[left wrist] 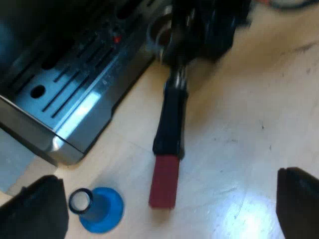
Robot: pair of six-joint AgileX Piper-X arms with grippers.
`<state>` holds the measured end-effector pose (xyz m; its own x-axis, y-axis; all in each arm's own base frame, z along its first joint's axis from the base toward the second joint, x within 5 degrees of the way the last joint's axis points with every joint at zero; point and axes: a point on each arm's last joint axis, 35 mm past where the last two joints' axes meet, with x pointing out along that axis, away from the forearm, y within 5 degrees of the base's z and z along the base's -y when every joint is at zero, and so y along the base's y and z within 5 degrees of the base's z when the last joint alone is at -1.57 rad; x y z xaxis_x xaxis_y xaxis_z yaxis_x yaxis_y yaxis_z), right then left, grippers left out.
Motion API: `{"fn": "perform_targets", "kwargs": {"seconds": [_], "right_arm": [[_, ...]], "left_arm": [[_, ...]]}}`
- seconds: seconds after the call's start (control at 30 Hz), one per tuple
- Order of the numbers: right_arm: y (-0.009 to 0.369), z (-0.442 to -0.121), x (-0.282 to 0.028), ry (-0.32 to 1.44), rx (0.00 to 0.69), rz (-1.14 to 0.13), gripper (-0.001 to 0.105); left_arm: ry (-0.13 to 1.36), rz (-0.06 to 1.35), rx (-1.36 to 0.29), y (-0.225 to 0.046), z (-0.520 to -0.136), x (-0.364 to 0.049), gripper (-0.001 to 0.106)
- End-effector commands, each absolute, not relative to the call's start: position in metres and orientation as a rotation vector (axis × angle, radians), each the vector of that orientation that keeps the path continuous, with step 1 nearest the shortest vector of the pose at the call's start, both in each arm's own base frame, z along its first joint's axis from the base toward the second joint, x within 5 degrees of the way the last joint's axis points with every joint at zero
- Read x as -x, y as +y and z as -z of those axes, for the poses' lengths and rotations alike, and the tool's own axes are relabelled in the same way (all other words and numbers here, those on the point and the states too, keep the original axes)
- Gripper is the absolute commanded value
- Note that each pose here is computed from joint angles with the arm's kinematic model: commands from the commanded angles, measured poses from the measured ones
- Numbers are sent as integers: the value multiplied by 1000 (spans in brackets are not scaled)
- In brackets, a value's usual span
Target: Put the handle in the coffee machine
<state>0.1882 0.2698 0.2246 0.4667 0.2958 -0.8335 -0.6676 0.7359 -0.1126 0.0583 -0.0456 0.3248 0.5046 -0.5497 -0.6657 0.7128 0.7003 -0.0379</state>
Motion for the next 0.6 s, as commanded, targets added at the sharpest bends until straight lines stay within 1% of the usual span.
{"fn": "perform_targets", "kwargs": {"seconds": [0.03,0.13,0.43,0.6], "right_arm": [[264,-243,-186,861,430,-598,0],[259,-252,-183,852,423,-601,0],[242,-274,-172,851,426,-602,0],[234,-290,-166,818,396,-619,0]], "left_arm": [[683,810,-296,-48,-318,-60,85],[662,876,-301,-52,-311,-64,85],[647,902,-327,-58,-290,-71,85],[638,971,-292,-62,-281,-73,85]]}}
